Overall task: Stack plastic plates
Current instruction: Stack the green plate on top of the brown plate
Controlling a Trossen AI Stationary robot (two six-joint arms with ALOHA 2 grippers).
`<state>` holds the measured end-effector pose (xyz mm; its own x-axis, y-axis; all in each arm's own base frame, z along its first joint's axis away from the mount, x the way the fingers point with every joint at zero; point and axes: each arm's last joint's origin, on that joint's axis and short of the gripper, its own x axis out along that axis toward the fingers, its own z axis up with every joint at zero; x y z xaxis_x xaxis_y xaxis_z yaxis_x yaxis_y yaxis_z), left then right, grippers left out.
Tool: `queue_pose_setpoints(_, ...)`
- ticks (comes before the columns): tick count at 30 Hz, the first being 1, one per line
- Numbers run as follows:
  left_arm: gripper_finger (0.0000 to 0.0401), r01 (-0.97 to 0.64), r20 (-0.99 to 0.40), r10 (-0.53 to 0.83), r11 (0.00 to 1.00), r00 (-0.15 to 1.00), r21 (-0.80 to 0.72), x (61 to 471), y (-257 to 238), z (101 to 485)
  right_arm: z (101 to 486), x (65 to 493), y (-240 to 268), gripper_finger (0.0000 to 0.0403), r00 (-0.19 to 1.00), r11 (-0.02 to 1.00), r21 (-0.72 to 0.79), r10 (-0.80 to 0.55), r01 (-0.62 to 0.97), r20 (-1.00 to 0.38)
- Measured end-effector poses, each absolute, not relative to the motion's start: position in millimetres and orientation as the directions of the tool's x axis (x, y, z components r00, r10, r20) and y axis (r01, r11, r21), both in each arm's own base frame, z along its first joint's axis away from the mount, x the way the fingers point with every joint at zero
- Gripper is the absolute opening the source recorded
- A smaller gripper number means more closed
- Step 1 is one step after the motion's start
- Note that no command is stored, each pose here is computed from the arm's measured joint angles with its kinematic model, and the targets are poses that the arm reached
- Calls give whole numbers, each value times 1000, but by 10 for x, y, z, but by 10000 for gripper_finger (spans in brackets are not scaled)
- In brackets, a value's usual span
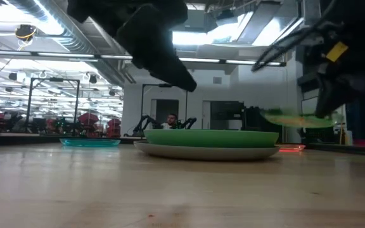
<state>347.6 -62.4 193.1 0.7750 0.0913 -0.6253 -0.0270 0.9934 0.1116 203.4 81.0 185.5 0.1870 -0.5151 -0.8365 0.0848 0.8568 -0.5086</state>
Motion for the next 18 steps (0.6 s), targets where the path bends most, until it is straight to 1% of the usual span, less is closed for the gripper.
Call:
queue_pose_setpoints(8,147,-5,-615,78,993,785,120,3431,-669,2012,2000,2199,888,1,299,867,-498,-468,-26,-831)
queue_pose_setpoints(18,147,6,-605,73,992,793,128,3392,-683,2089,2048,2387,979,1,468,848,-506,-386,-160,-795)
